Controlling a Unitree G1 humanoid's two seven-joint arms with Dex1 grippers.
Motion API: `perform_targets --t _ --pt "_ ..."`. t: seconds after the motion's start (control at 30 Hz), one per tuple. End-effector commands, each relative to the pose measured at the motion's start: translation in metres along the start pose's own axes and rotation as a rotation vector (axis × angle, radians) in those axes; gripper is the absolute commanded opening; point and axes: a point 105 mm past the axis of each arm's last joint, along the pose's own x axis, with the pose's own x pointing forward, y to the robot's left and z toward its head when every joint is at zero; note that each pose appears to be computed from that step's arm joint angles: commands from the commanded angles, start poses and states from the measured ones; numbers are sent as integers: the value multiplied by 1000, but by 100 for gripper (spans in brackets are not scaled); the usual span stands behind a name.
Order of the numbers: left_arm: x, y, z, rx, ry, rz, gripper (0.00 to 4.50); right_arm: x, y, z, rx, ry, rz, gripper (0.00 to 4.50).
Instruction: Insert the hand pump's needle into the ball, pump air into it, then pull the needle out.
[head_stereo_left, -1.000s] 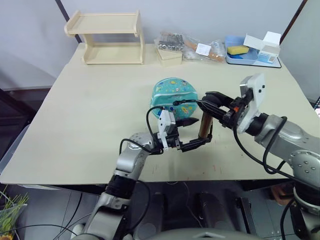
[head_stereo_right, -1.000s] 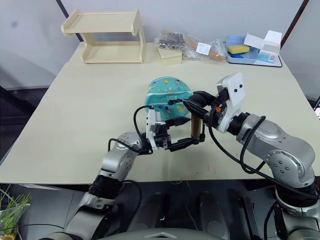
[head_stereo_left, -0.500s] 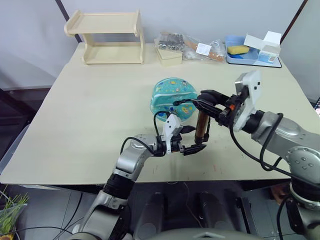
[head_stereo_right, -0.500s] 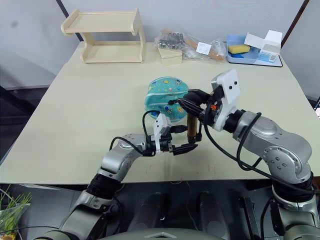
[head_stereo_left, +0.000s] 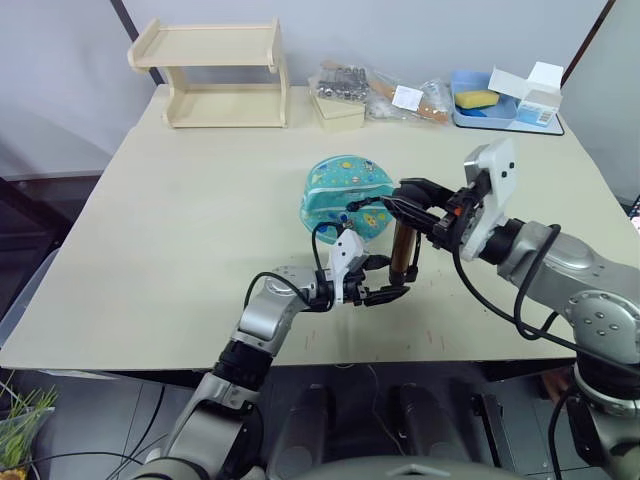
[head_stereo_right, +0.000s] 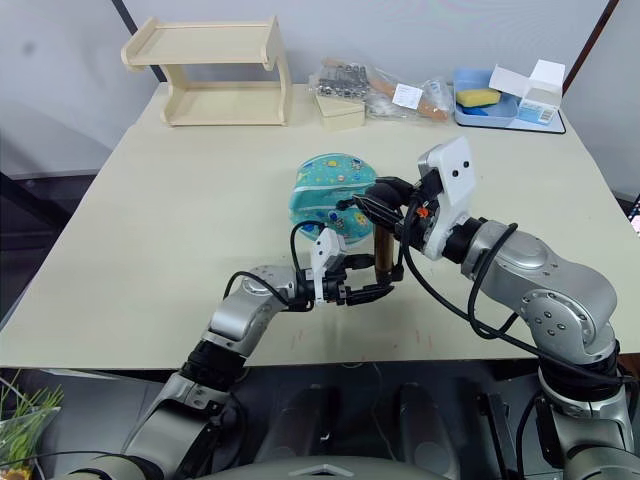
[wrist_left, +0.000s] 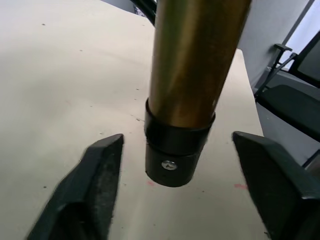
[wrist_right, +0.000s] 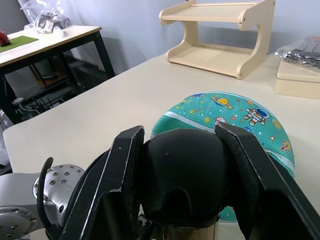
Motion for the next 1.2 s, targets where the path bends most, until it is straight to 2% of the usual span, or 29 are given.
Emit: perform_targets --t 0.03,0.9,0.93,0.97,1.0,1.2 --pt "3 -1 12 46 -30 -16 372 -1 5 16 -40 -53 17 174" --pt "6 2 6 27 -12 -9 372 -2 2 20 -31 -67 10 174" --pt "6 2 6 27 -13 -9 319 -2 2 20 -31 -66 9 174" --pt "7 1 7 27 -15 -13 319 -2 2 20 -31 -66 9 174" --pt "7 1 7 29 -16 -14 283 -2 2 20 -31 -66 9 174" --pt "8 0 7 32 -14 -15 281 -2 3 20 -27 -68 9 174"
